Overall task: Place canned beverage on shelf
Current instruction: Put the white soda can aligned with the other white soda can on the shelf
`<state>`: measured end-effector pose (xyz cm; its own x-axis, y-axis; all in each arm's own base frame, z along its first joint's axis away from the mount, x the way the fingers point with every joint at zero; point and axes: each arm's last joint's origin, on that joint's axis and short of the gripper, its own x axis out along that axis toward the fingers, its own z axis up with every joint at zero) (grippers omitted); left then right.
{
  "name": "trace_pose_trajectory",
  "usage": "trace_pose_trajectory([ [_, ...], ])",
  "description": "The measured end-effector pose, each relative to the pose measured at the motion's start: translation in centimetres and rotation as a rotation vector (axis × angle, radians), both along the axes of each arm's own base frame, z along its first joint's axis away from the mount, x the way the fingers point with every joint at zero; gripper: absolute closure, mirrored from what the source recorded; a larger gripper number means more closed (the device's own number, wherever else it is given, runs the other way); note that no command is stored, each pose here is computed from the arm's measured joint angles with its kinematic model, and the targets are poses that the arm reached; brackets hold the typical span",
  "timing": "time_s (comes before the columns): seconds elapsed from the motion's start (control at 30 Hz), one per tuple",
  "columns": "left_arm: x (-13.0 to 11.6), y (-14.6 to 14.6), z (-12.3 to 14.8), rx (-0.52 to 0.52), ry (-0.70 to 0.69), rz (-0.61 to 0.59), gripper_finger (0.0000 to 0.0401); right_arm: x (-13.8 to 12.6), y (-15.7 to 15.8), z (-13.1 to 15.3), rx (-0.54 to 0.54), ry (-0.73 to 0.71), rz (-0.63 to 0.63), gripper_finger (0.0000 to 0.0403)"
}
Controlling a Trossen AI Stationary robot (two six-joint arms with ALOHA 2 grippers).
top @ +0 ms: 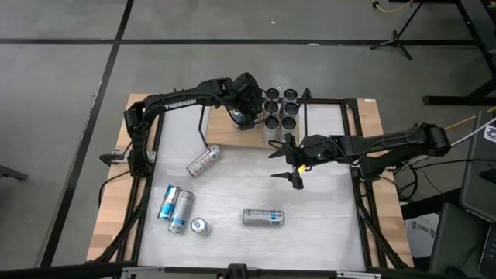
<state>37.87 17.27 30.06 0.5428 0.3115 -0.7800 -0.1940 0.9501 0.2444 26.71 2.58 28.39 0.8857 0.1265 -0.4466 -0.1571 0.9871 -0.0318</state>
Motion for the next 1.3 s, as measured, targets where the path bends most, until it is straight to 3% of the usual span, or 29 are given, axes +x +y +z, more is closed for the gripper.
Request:
trace_pose_trajectory([
  [0.9,0.02,-0.01,-0.03,0.0,0.0,0.0,0.014,-0.02,0.0,-0.05,0.0,0.005,0.0,0.01],
  [1.3,0.03,0.0,-0.11,-0.002,0.002,0.001,0.0065,-0.02,0.0,-0.06,0.0,0.006,0.0,0.01],
])
